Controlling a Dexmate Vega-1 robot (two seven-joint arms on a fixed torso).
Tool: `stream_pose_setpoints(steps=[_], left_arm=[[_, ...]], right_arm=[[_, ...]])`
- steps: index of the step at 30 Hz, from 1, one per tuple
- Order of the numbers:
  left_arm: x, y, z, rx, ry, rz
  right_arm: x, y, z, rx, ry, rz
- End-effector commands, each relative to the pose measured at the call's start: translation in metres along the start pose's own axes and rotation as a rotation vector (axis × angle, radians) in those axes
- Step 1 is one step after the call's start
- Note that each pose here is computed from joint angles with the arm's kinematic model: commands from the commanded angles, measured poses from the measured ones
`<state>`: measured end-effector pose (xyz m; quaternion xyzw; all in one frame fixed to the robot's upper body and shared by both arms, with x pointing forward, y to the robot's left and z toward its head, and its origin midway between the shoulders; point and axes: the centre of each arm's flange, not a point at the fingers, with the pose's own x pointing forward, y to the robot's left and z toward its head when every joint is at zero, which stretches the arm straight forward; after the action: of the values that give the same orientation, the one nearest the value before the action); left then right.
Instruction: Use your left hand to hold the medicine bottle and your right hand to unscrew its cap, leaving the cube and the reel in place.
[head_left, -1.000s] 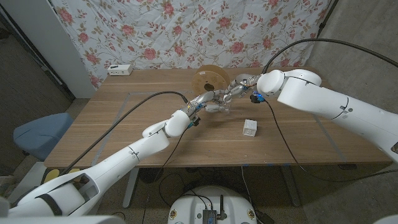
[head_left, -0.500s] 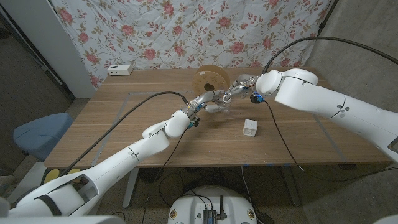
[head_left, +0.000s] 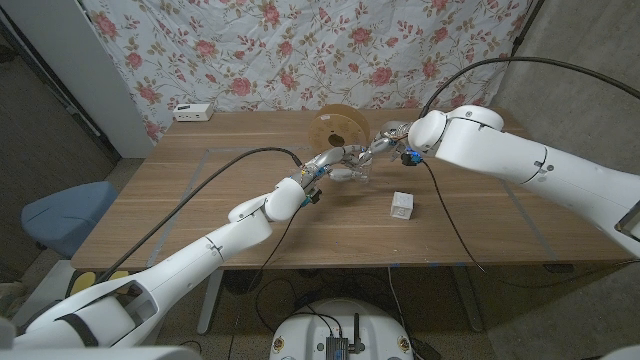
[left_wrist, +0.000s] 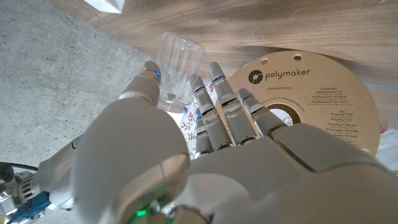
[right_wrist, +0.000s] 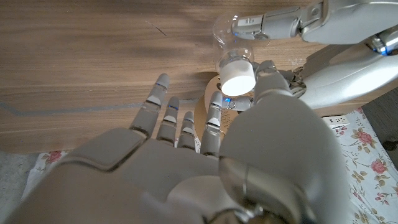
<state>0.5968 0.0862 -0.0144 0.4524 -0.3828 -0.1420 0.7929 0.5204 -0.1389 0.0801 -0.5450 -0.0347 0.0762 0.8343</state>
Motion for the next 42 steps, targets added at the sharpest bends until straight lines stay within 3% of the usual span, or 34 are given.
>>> stream_pose_setpoints(steps=[1, 42], left_arm=[[0.0009, 0.0014, -0.0013, 0.001, 0.002, 0.001], [0.0011, -0.0003, -0.0004, -0.001, -0.004, -0.002]], right_arm=[[0.0032, 0.0005, 0.0030, -0.006, 0.018, -0.010], [-0.0011, 0.0087, 0.0068, -0.046, 0.024, -0.090]])
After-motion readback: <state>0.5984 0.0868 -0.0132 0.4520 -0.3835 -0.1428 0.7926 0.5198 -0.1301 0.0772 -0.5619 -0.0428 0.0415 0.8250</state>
